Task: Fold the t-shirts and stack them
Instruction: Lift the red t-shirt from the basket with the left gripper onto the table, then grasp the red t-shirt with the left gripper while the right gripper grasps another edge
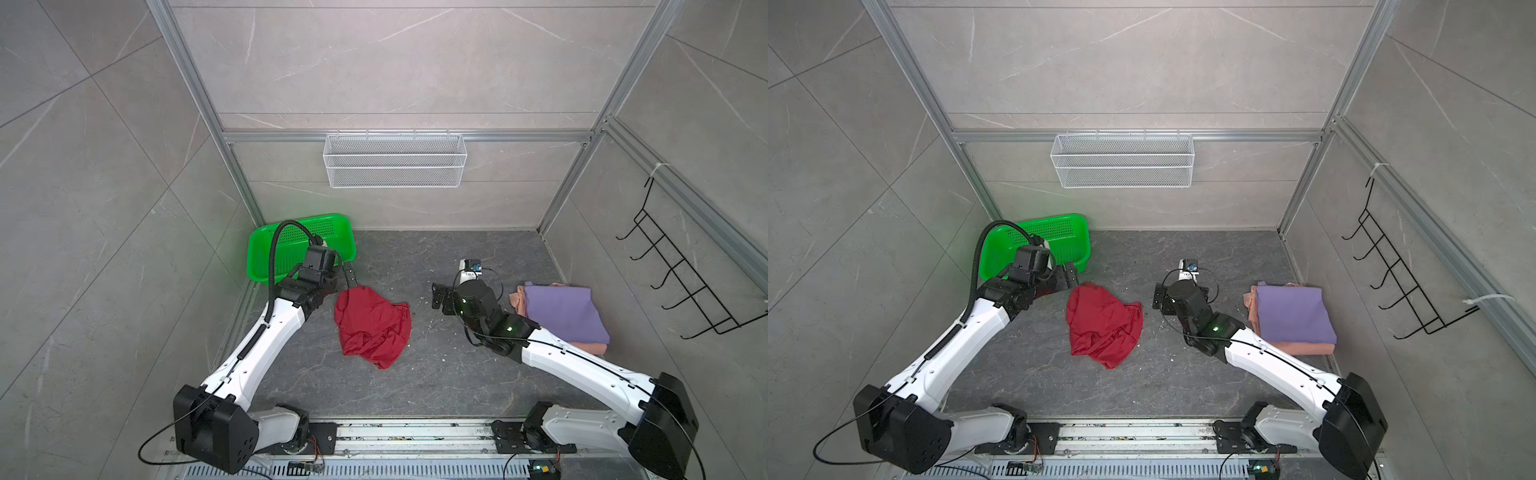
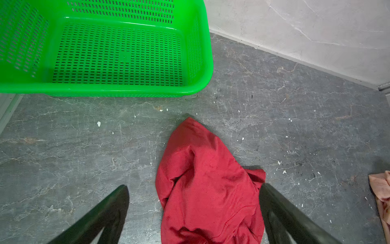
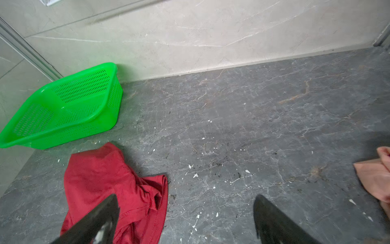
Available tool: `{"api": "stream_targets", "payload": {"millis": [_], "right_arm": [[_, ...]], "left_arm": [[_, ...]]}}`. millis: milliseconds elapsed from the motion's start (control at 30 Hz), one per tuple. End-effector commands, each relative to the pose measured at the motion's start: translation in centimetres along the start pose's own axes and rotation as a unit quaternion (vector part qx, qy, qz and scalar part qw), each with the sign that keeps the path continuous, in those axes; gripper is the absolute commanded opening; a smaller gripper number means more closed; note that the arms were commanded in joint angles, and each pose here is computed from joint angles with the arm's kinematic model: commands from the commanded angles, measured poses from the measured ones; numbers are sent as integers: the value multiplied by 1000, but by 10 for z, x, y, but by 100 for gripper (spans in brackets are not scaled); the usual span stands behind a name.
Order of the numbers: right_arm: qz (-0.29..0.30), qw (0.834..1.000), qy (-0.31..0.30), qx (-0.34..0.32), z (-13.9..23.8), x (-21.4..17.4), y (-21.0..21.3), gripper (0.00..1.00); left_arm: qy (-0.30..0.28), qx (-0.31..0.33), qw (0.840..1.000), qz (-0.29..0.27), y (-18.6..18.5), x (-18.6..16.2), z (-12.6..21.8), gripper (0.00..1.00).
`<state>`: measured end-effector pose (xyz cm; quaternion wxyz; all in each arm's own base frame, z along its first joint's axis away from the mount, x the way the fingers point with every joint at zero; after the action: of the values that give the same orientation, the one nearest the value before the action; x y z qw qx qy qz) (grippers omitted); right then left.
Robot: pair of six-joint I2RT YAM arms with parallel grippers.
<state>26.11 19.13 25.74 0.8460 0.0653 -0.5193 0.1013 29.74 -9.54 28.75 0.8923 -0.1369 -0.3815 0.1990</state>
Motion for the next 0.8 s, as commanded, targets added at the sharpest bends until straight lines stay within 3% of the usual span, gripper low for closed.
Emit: {"api": "stream_targets", "payload": {"millis": [0,133,333,667,767], "right_arm": [[-14,1000,17,19,-11,3,10,99],[-15,999,43,19,-28,-7,16,99],[-39,995,74,45,-50,-21,15,100],[-71,979,148,119,-88,-57,39,99],[-72,973,168,140,-98,-66,47,97]], "left_arm": [[30,-16,999,-18,-5,-7,-4,93],[112,-33,993,-29,-15,-47,-29,86],[191,10,977,-95,-17,-116,-51,82],[233,73,962,-121,24,-172,-67,70],[234,80,962,-118,31,-179,-72,61]]}}
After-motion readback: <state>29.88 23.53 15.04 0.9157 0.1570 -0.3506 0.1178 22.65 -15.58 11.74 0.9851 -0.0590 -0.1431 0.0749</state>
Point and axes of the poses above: each gripper's point midway between its finger pads, its own z axis back along the fingers, its own y axis along the line the jaws close on, x = y × z, the point moved 8 cm from there along z, back along the fingers, and after that the axes turned 15 degrees about z, right-handed, at the moved point
